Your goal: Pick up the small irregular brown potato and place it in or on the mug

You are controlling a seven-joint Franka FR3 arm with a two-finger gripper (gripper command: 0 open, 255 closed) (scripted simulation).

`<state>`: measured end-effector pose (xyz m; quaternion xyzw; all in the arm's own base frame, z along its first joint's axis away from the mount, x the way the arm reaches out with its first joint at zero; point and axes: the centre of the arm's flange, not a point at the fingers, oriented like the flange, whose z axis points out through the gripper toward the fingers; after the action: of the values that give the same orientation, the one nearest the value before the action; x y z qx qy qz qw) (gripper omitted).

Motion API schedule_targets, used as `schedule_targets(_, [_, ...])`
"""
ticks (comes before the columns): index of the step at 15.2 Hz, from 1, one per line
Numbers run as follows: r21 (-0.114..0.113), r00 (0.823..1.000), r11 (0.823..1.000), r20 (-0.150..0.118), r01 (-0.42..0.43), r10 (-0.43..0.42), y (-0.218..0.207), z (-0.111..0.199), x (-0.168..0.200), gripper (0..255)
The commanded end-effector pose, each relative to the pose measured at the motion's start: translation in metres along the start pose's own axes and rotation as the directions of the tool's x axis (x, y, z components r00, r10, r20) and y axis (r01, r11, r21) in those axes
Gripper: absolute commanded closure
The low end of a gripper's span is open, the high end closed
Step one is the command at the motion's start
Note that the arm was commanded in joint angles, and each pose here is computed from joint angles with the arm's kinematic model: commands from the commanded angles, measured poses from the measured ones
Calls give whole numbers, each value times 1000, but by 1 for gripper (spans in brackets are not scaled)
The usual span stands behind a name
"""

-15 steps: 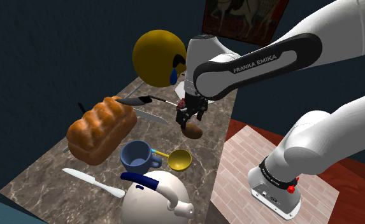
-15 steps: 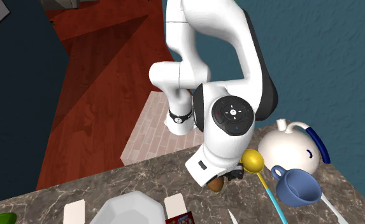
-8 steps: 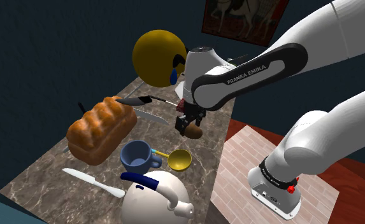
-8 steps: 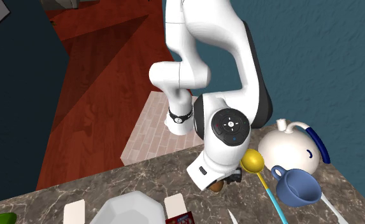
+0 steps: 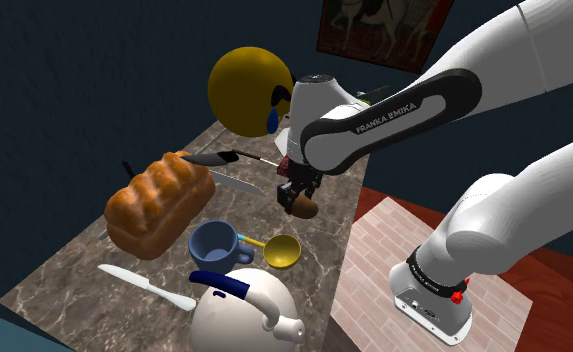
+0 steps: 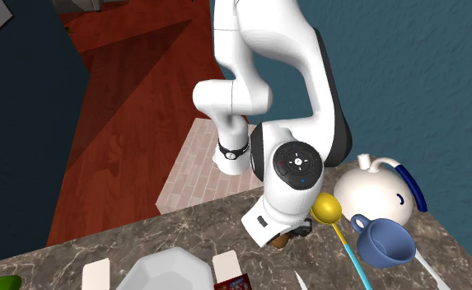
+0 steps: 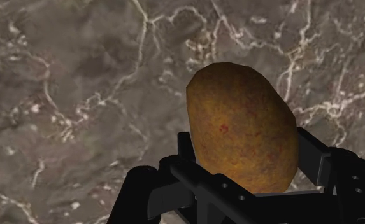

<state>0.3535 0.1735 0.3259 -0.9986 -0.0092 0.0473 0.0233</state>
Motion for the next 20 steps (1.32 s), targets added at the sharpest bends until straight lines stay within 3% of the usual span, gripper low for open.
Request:
schedule_targets(1, [0,1000,1000,0,0,0,0,0,0,255])
schedule_targets(9, [0,1000,1000,0,0,0,0,0,0,255])
schedule_targets(20, [0,1000,1000,0,0,0,-3,-58,-5,255])
